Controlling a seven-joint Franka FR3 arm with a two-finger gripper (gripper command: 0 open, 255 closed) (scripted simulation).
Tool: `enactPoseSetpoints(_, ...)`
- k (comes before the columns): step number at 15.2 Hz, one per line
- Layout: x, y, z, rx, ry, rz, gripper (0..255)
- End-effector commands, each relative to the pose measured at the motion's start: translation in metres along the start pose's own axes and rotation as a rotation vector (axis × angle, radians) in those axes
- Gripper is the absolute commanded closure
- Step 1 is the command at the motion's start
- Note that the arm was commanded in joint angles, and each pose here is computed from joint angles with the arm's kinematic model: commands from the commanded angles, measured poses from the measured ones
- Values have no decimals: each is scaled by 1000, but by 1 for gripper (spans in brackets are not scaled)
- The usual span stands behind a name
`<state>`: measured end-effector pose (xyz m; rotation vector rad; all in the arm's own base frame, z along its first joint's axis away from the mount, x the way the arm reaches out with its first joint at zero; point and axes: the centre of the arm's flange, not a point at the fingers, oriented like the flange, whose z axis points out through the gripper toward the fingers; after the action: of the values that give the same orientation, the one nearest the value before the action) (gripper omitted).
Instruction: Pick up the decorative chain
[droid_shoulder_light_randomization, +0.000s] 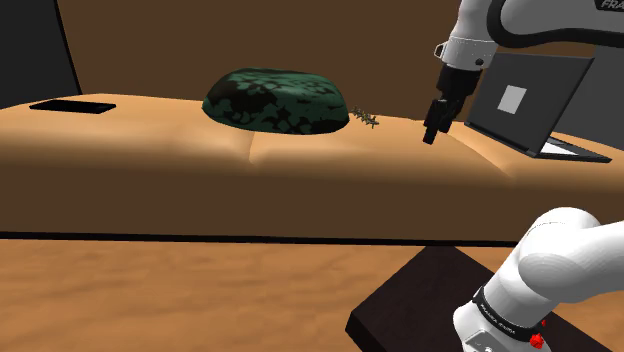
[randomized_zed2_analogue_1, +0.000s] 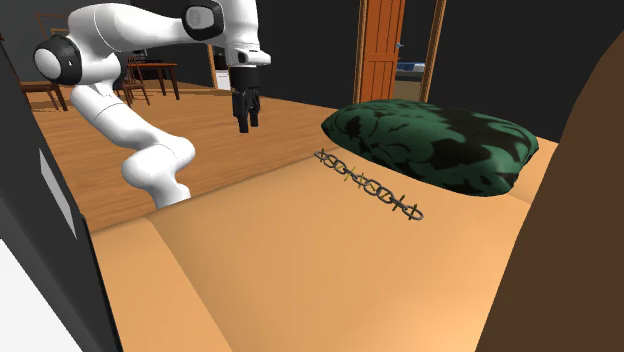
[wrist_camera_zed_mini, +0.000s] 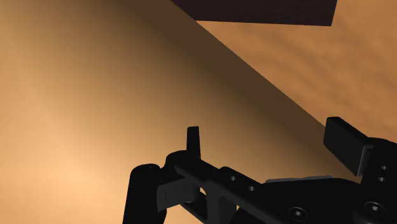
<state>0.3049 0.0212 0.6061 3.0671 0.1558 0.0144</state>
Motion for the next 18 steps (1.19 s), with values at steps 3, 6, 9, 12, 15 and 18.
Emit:
enactPoseSetpoints(3,24,8,4,10,6,33,0)
enactPoseSetpoints(6,60,23,10,24,16,83,0)
enactPoseSetpoints(9,95,38,16,38,25,133,0)
enactPoseSetpoints(12,129,56,21,52,35,183,0)
enactPoseSetpoints(15,162,75,27,67,44,233,0)
enactPoseSetpoints(18,195,95,32,81,54,282,0)
